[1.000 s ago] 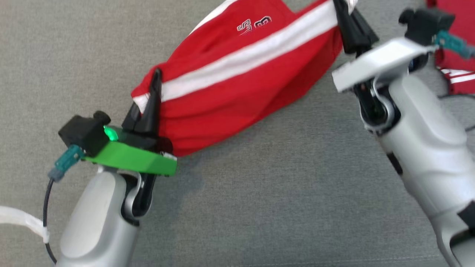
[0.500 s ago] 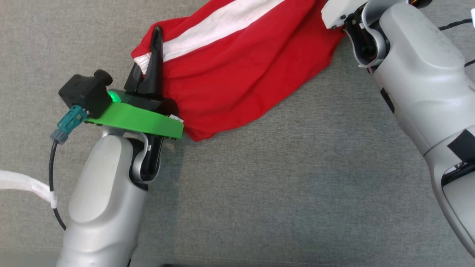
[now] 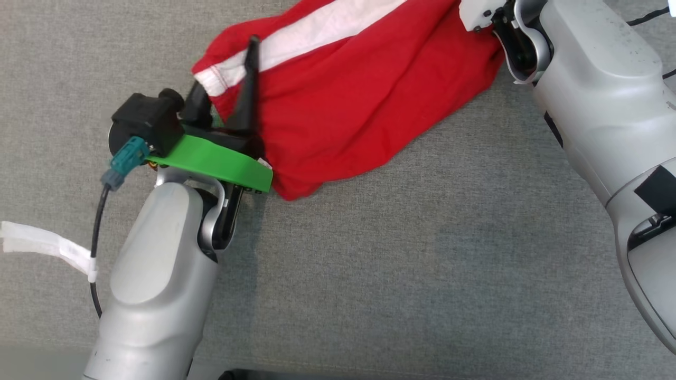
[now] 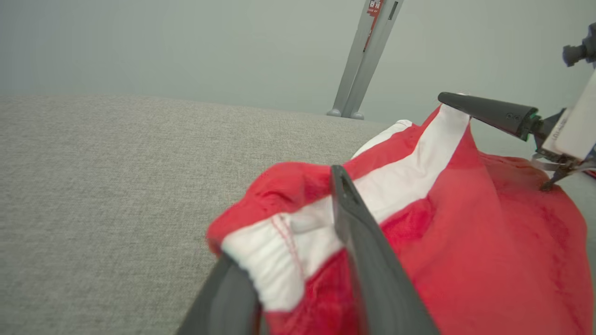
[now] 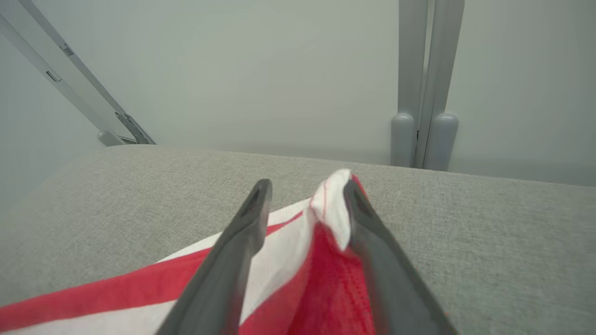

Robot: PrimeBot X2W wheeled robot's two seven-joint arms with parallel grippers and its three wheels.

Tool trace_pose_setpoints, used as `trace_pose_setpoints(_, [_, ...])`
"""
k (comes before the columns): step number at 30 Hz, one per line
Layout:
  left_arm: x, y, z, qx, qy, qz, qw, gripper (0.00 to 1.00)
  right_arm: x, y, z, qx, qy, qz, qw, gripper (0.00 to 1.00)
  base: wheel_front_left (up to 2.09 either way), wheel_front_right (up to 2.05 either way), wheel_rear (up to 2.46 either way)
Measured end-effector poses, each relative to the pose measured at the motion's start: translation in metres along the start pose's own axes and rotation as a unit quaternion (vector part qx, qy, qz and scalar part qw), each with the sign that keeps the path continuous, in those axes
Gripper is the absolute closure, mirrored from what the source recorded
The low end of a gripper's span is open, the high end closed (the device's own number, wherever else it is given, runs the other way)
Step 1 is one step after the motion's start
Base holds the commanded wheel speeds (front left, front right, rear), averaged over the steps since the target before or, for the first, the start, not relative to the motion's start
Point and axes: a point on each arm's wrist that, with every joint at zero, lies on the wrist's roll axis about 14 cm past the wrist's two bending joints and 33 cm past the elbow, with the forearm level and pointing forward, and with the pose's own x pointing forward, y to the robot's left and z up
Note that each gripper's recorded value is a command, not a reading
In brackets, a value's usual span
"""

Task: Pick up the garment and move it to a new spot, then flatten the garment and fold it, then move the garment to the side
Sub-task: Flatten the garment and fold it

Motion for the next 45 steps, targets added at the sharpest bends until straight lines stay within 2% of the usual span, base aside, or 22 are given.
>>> trace_pose_setpoints(7, [-0.022,0.003,0.004,0.040,0.001,0.008,0.999,0.00,-0.020,-0.004,-0.001,-0.035,0.011,0.004,0.999,0.00,0.00,0.00,0.00])
trace_pose_setpoints(17, [-0.067,0.026,0.026,0.083,-0.022,0.056,0.995,0.00,-0.046,-0.031,0.004,-0.065,0.020,-0.018,0.998,0.00,0.00,0.00,0.00])
trace_pose_setpoints(21, [-0.083,0.046,0.053,0.109,-0.057,0.097,0.988,0.00,-0.050,-0.032,-0.002,-0.073,0.030,-0.017,0.997,0.00,0.00,0.00,0.00])
trace_pose_setpoints(29, [-0.121,0.085,0.090,0.156,-0.101,0.196,0.963,0.00,-0.055,-0.037,-0.019,-0.087,0.057,-0.021,0.994,0.00,0.00,0.00,0.00])
trace_pose_setpoints(33, [-0.133,0.093,0.088,0.166,-0.093,0.219,0.957,0.00,-0.058,-0.042,-0.033,-0.094,0.084,-0.028,0.992,0.00,0.00,0.00,0.00])
trace_pose_setpoints(40, [-0.138,0.095,0.083,0.155,-0.088,0.232,0.956,0.00,-0.061,-0.042,-0.058,-0.103,0.148,-0.027,0.983,0.00,0.00,0.00,0.00])
trace_pose_setpoints(41, [-0.138,0.095,0.083,0.153,-0.088,0.232,0.957,0.00,-0.061,-0.041,-0.060,-0.104,0.152,-0.026,0.983,0.22,0.00,0.00,0.00])
trace_pose_setpoints(42, [-0.138,0.095,0.083,0.152,-0.088,0.232,0.957,0.00,-0.062,-0.040,-0.061,-0.104,0.158,-0.025,0.982,0.57,0.00,0.00,0.00])
trace_pose_setpoints(43, [-0.138,0.094,0.082,0.152,-0.088,0.232,0.957,0.00,-0.061,-0.039,-0.061,-0.102,0.160,-0.024,0.982,1.00,0.00,0.00,0.00])
trace_pose_setpoints(45, [-0.138,0.094,0.082,0.151,-0.088,0.232,0.957,0.00,-0.061,-0.036,-0.060,-0.101,0.158,-0.020,0.982,1.00,0.00,0.00,0.00])
